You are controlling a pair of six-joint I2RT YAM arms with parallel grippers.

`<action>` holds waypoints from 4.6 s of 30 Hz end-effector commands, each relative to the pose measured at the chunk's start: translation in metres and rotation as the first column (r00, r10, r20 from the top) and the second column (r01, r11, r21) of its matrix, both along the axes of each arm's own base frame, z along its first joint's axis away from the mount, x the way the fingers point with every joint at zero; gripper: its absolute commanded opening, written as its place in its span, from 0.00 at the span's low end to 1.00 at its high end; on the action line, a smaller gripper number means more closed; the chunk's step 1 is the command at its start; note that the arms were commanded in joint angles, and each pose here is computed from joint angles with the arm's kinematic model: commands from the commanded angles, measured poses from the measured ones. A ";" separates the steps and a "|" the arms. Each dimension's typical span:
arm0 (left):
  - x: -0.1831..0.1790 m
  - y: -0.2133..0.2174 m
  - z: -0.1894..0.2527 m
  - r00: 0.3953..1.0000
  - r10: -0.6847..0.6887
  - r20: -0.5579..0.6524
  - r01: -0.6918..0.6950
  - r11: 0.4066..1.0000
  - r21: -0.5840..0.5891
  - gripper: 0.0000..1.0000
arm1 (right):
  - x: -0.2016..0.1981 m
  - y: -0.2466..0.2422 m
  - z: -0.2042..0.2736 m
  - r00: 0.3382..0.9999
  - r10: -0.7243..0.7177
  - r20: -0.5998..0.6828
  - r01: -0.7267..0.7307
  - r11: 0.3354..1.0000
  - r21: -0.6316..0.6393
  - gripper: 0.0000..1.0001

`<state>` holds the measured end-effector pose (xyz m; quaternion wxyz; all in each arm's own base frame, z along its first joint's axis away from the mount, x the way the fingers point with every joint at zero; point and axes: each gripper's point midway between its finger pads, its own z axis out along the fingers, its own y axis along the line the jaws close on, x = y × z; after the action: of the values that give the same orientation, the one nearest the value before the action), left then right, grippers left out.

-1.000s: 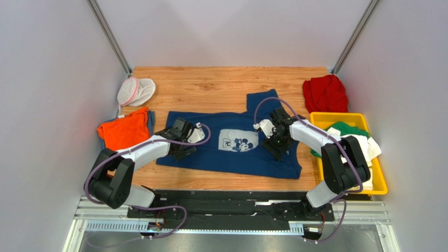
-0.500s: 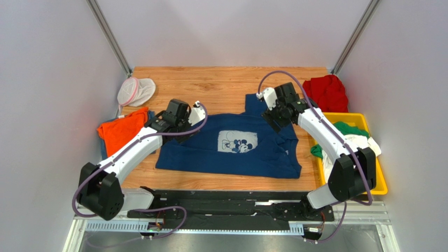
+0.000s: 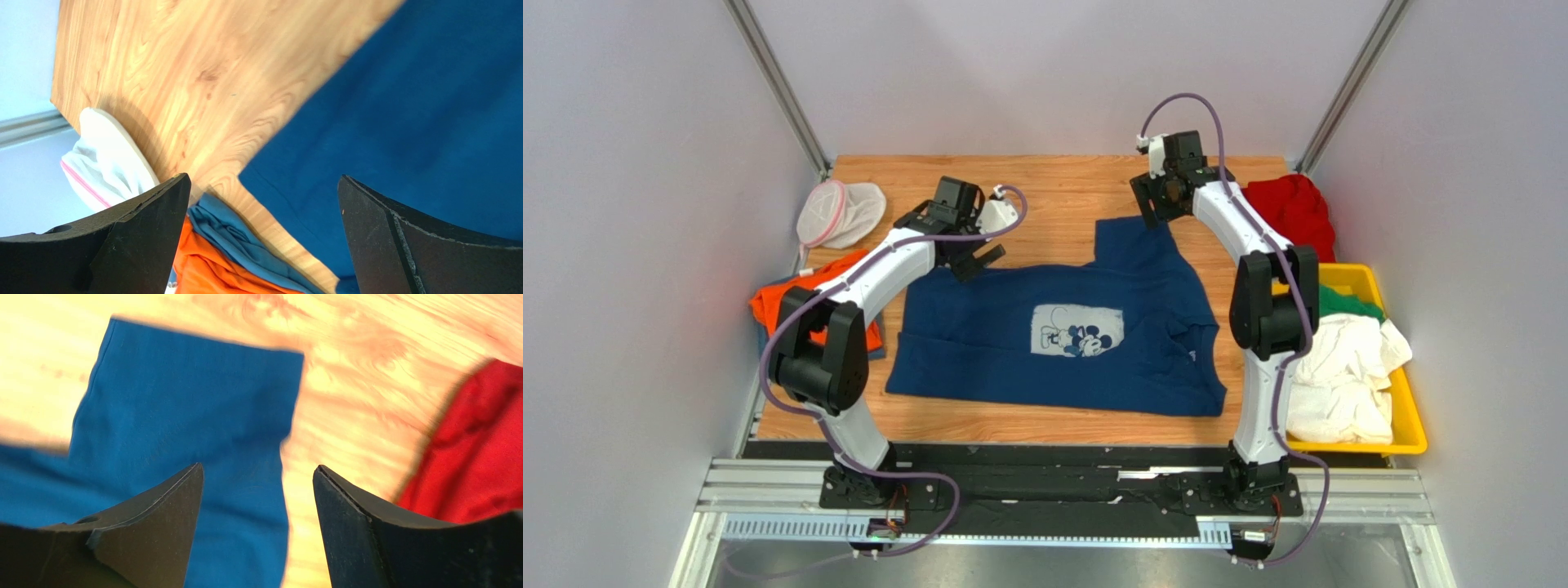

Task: Fold and stack the t-shirts
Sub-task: Fold the tshirt

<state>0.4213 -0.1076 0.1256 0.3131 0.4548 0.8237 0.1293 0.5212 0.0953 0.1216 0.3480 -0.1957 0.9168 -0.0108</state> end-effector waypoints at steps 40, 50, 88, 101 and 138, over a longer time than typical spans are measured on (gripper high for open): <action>0.022 0.028 -0.011 0.997 0.058 -0.052 -0.057 0.998 0.028 0.98 | 0.081 -0.012 -0.072 0.995 -0.089 -0.049 0.095 0.985 0.146 0.62; 0.016 0.032 -0.014 0.997 0.053 -0.055 -0.050 0.998 0.044 0.98 | 0.073 -0.009 -0.083 0.994 -0.068 -0.086 0.080 0.986 0.147 0.43; 0.039 0.066 -0.065 0.942 0.081 -0.325 -0.143 0.975 -0.172 0.85 | 0.027 -0.003 -0.015 0.999 0.016 -0.039 -0.009 0.983 0.181 0.00; 0.029 0.081 -0.091 0.903 0.058 -0.425 -0.146 0.973 -0.178 0.52 | 0.018 0.001 0.002 0.999 0.024 -0.028 -0.018 0.979 0.201 0.00; -0.001 0.089 -0.032 0.936 0.132 -0.326 -0.184 0.974 -0.132 0.00 | -0.080 0.021 0.052 0.989 0.144 -0.030 -0.134 0.964 0.231 0.00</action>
<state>0.4247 -0.0188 0.0717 0.1816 0.3725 0.9101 -0.0058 0.4612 0.1057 0.1463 0.3266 -0.1934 0.9187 0.1091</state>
